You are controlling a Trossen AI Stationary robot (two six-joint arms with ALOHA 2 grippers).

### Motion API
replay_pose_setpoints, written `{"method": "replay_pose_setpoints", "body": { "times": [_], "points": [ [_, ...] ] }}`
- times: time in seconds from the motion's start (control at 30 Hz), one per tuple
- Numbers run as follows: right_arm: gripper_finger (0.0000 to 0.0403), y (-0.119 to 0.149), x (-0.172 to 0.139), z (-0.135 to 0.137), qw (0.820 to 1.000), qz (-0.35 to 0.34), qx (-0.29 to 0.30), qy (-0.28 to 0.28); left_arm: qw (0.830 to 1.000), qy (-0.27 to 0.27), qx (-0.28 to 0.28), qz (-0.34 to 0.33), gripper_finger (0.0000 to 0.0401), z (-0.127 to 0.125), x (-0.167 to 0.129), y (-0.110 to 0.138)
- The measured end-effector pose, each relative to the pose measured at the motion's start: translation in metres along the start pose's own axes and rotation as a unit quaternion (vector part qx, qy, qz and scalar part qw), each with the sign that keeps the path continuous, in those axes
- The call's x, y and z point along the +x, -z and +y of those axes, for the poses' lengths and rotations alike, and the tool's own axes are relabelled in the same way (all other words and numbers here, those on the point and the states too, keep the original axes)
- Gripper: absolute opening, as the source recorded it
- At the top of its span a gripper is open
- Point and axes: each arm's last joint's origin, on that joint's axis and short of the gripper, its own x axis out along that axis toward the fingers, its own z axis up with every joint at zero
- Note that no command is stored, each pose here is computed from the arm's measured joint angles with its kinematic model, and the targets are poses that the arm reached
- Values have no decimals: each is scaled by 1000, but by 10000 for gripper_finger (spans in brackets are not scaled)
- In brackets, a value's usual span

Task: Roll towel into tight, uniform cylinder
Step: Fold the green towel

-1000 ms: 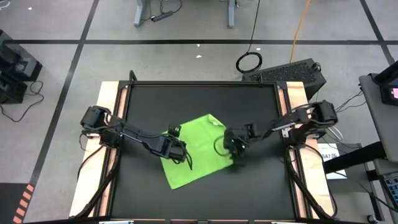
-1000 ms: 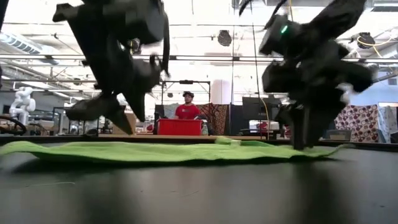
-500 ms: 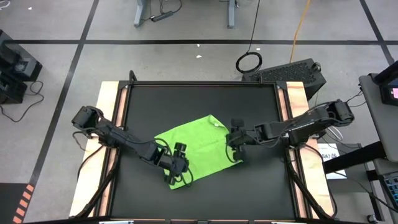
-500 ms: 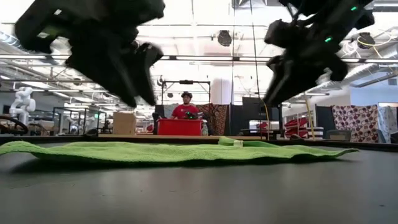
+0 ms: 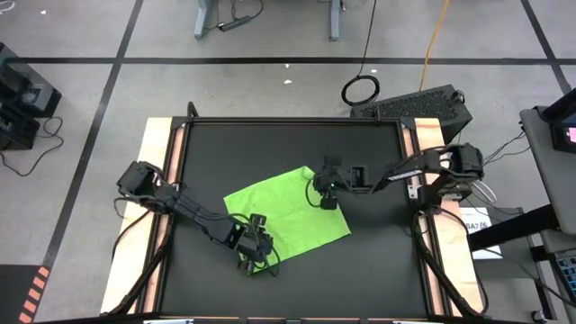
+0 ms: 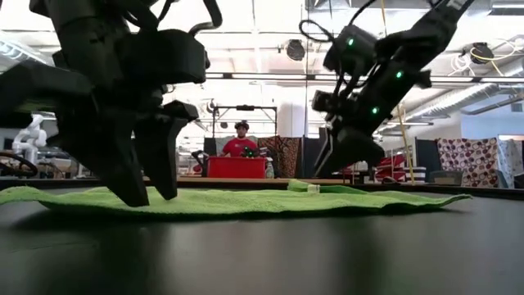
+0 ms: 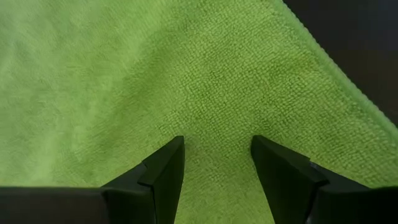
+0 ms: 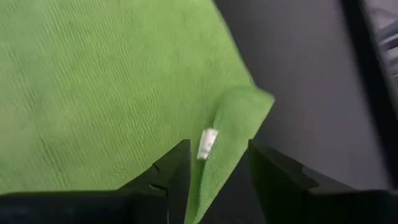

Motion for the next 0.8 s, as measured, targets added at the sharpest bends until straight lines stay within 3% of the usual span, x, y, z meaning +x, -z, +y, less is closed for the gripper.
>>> {"method": "replay_pose_setpoints", "body": {
  "times": [0.27,0.53,0.8],
  "points": [
    [150,8,28,-1,999,28,8,-13,1000,1,2,2,198,0,0,0],
    [150,10,30,-15,994,66,7,92,1000,1,4,5,198,-1,0,1],
    [150,14,10,-52,984,78,100,123,1000,1,9,12,198,-3,0,3]
  ]
}}
